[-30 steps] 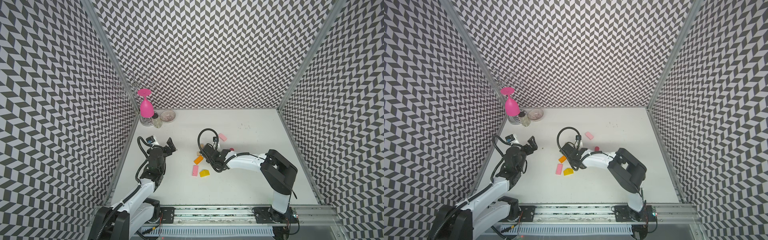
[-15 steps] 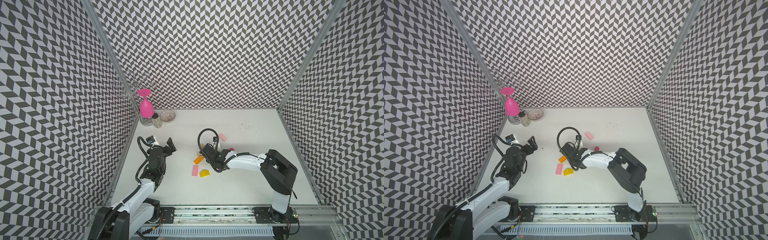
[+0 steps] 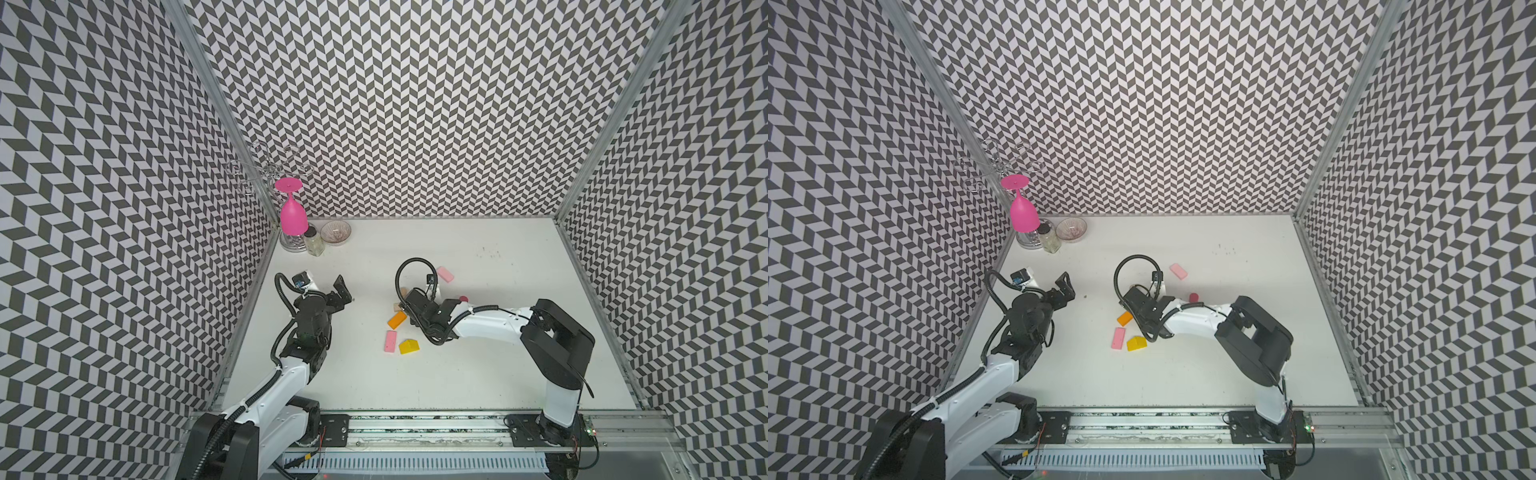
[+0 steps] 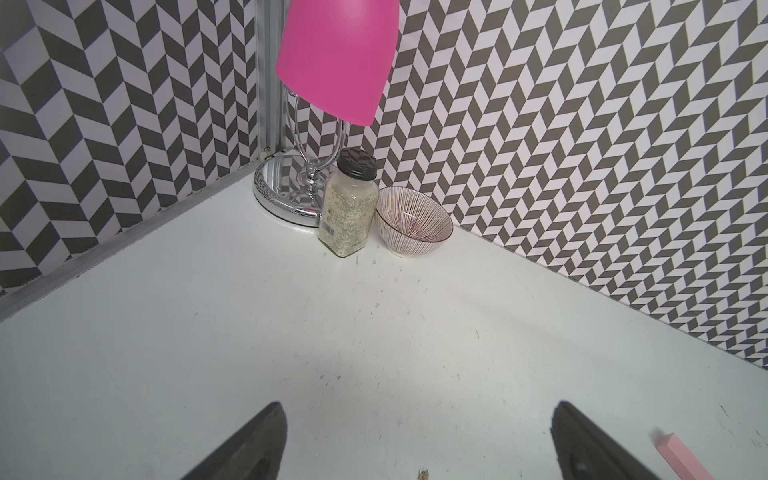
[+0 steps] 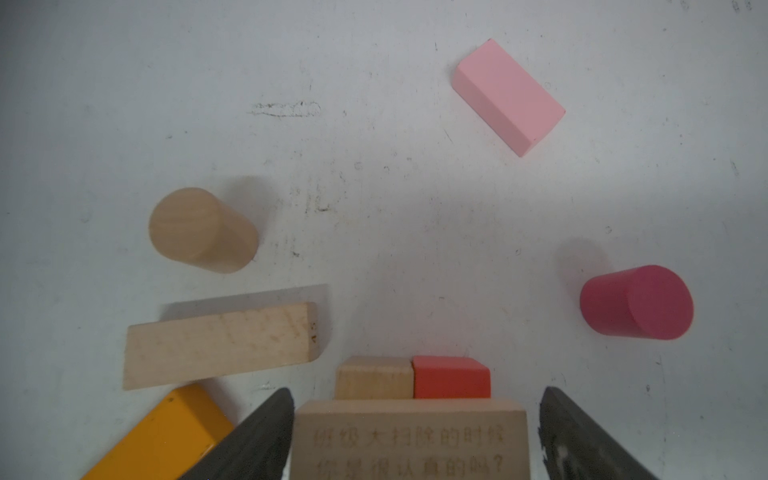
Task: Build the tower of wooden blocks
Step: 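Hold the printed wood bar above the wood and red arches with the right gripper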
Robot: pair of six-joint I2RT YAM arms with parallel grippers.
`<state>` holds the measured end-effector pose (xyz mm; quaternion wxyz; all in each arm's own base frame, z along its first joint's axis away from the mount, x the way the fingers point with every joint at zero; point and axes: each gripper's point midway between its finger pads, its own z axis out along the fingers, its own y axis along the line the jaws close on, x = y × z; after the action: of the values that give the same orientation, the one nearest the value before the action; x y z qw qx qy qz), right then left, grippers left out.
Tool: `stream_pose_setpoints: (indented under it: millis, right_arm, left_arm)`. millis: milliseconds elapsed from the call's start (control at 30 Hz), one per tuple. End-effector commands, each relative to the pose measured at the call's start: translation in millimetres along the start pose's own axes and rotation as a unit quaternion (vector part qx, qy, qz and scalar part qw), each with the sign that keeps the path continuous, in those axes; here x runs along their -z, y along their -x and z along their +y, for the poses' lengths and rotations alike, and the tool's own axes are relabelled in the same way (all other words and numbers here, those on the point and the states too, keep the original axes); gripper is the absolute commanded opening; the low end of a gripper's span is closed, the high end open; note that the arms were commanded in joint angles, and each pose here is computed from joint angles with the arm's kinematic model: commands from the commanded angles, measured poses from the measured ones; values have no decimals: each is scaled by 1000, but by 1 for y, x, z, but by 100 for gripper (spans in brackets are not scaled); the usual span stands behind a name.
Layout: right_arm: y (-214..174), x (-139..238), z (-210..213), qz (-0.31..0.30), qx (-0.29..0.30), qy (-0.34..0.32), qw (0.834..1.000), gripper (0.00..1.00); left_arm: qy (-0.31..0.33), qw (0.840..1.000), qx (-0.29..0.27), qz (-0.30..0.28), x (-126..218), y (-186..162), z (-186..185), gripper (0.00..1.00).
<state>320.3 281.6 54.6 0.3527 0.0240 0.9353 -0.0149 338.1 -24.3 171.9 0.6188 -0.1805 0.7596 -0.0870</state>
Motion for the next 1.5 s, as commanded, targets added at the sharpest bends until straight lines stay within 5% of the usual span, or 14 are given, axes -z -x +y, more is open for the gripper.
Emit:
stream_pose_setpoints:
  millis: [0, 1467]
  right_arm:
    - [4, 2, 6, -8, -5, 8, 1000, 90]
    - [17, 14, 7, -28, -25, 17, 999, 89]
  left_arm:
    - [-11, 1000, 4, -6, 2, 1, -4, 100]
    - [-13, 1000, 3, -7, 2, 1, -4, 100]
